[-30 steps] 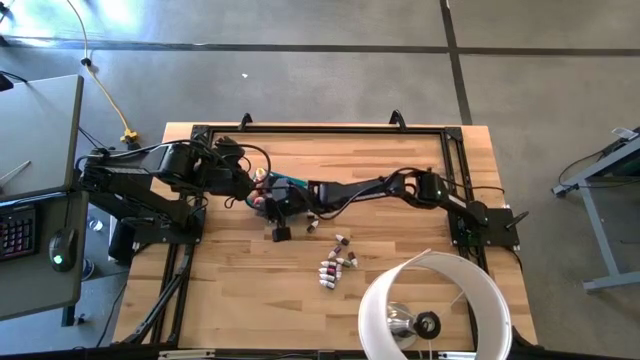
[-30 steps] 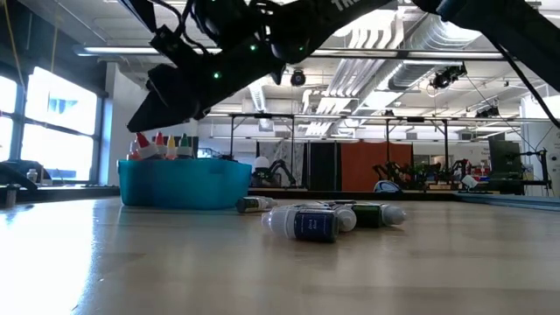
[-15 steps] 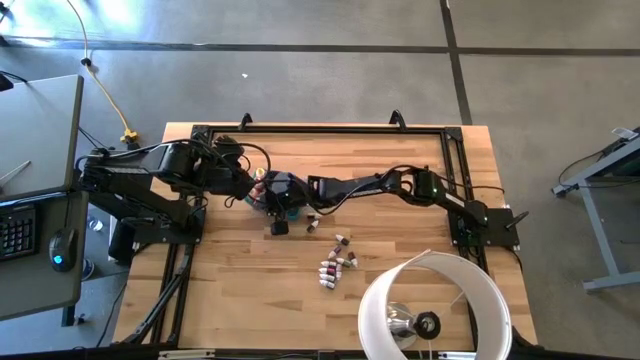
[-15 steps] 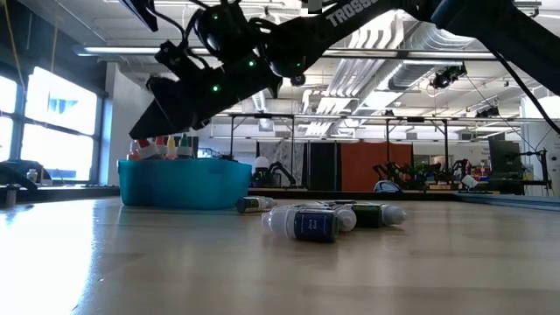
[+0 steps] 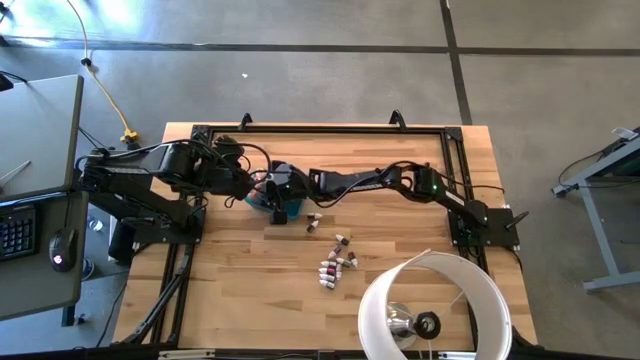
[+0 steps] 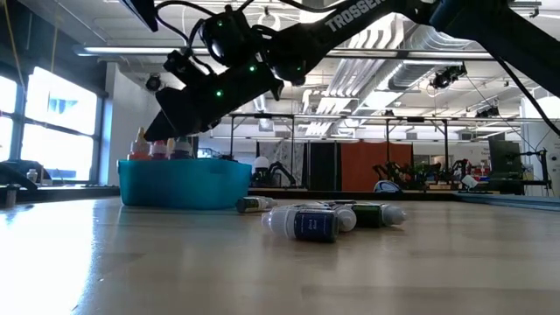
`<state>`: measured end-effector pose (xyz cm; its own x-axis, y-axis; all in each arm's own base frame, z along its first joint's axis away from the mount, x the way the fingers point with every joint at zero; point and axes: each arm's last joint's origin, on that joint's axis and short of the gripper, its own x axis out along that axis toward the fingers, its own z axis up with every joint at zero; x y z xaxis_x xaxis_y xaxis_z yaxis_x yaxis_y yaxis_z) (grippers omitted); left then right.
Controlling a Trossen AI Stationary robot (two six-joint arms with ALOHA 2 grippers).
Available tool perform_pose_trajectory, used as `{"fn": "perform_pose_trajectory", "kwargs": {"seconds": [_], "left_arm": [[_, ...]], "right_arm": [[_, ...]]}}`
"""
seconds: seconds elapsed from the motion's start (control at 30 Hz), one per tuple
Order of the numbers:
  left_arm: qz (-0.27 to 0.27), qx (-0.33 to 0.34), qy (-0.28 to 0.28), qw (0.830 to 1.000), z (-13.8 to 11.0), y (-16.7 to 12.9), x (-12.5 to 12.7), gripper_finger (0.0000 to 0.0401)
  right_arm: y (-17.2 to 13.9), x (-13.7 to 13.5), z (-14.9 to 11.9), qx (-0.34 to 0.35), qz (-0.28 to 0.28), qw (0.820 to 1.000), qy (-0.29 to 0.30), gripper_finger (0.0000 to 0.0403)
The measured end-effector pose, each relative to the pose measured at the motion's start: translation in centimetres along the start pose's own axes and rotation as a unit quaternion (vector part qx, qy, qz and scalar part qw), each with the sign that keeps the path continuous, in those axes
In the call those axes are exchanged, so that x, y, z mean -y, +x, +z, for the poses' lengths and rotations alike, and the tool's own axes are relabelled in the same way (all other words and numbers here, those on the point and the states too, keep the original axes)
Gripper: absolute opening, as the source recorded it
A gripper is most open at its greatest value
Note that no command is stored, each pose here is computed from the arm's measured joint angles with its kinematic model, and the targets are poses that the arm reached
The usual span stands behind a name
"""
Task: Pick & Place food coloring
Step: Put the large red food coloring bottle into the blue bin
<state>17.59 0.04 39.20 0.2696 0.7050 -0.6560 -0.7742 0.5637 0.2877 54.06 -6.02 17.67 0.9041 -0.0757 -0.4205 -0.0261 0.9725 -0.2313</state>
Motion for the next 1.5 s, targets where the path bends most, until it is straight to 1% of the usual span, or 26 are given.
{"fn": "perform_pose_trajectory", "kwargs": {"seconds": [0.17,0.23,0.3,0.37,0.47,0.57,0.63,0.7,0.73,0.83,0.87,0.93,1.0,1.13,1.23,1.37,1.5], "left_arm": [[0.000,0.000,0.000,1.000,0.0,0.0,0.0,0.0000],[0.000,0.000,0.000,1.000,0.0,0.0,0.0,0.0000],[-0.001,-0.001,0.000,1.000,0.0,0.0,0.0,0.0000],[-0.003,-0.003,0.000,1.000,0.0,0.0,0.0,0.0000],[-0.007,-0.007,0.000,1.000,0.0,0.0,0.0,0.0000],[-0.009,-0.010,0.000,1.000,-0.1,0.0,0.1,0.0000],[-0.009,-0.010,-0.001,1.000,-0.1,0.0,0.1,0.0000],[-0.009,-0.010,-0.001,1.000,-0.1,0.0,0.1,0.0000],[-0.010,-0.011,-0.001,1.000,-0.1,0.0,0.1,0.0000],[-0.011,-0.012,-0.001,1.000,-0.1,0.0,0.1,0.0000],[-0.011,-0.012,-0.001,1.000,-0.1,0.0,0.1,0.0000],[-0.011,-0.012,-0.001,1.000,-0.1,0.0,0.1,0.0000],[-0.011,-0.012,0.000,1.000,-0.1,0.0,0.1,0.0000],[-0.009,-0.010,0.000,1.000,-0.1,0.0,0.1,0.0000],[-0.006,-0.007,-0.001,1.000,0.0,0.0,0.0,0.0000],[-0.003,-0.004,-0.001,1.000,0.0,0.0,0.0,0.0000],[-0.002,-0.003,0.001,1.000,0.0,0.0,0.0,0.0000]], "right_arm": [[-0.2,0.1,0.3,0.001,0.003,1.000,-0.005,0.0000],[-1.0,0.1,1.1,-0.003,0.006,1.000,-0.015,0.0000],[-2.3,0.1,2.5,-0.004,0.008,1.000,-0.025,0.0000],[-4.2,0.0,4.0,-0.025,0.019,0.999,-0.029,0.0000],[-6.6,-0.4,5.0,-0.083,0.042,0.995,-0.026,0.0000],[-7.3,-1.1,3.9,-0.156,0.066,0.985,-0.028,0.0000],[-7.0,-1.7,2.2,-0.198,0.079,0.977,-0.028,0.0000],[-6.4,-2.1,0.4,-0.211,0.075,0.974,-0.020,0.0000],[-6.2,-2.3,-0.5,-0.214,0.065,0.974,-0.018,0.0000],[-5.3,-1.9,-2.0,-0.171,0.006,0.985,-0.013,0.0000],[-5.1,-1.7,-2.2,-0.158,0.000,0.987,-0.013,0.0000],[-4.9,-1.3,-2.6,-0.126,0.014,0.992,-0.007,0.0000],[-4.5,-0.8,-3.1,-0.098,0.036,0.994,0.013,0.0000],[-3.5,-0.1,-5.4,-0.105,0.053,0.992,0.050,0.0000],[-2.8,0.4,-6.2,-0.087,0.056,0.993,0.063,0.0000],[-2.2,0.6,-6.2,-0.059,0.047,0.995,0.060,0.0000],[-2.1,0.7,-5.7,-0.050,0.061,0.995,0.061,0.0000]]}}
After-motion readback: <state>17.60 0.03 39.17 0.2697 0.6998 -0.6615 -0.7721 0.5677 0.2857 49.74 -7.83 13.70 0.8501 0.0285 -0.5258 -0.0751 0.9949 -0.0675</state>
